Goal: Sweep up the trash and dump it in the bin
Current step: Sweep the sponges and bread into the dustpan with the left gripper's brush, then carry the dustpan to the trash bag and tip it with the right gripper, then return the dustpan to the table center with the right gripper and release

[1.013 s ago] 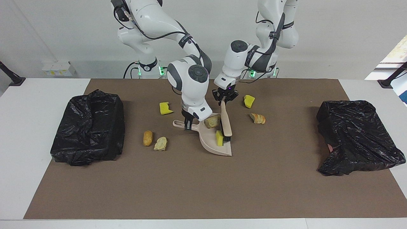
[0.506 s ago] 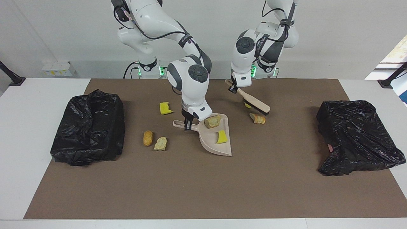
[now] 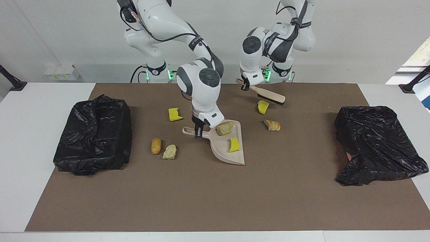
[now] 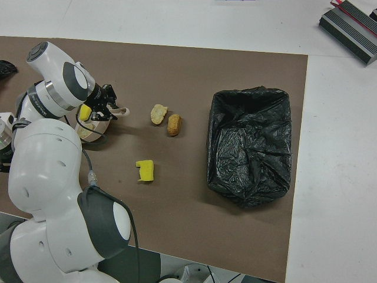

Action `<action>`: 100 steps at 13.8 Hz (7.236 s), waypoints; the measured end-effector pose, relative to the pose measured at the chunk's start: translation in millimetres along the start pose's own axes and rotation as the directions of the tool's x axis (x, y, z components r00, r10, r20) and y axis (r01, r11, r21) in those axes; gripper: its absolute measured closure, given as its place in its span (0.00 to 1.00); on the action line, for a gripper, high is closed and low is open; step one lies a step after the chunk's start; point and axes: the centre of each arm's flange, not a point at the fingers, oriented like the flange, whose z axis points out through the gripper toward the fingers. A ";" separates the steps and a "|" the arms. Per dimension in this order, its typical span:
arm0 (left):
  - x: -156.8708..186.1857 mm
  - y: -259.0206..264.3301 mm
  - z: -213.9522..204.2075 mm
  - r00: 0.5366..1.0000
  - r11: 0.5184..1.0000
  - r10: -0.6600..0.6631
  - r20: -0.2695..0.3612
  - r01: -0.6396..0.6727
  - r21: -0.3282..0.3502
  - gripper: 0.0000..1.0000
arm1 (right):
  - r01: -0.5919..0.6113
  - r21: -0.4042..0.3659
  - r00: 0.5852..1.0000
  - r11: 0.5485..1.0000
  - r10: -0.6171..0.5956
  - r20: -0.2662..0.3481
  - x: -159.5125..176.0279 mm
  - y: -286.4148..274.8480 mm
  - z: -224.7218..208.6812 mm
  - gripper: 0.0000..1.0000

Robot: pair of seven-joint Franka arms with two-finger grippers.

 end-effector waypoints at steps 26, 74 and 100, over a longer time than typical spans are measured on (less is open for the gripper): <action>60.8 139.2 -41.3 0.482 0.420 0.861 -0.163 -0.854 -0.308 0.74 | 0.001 -0.004 1.000 1.000 -0.001 0.003 -0.5 0.5 -0.1 0.67; 325.4 36.8 -191.5 0.571 0.537 0.785 -0.240 -0.821 -0.194 0.00 | 0.140 0.084 0.840 0.987 -0.163 0.518 -526.0 14.2 -91.1 0.67; 358.7 -5.0 -279.0 0.354 0.341 0.898 -0.262 -0.935 -0.093 0.00 | -0.437 -0.285 0.835 0.853 0.503 0.224 -239.7 49.2 -138.5 0.67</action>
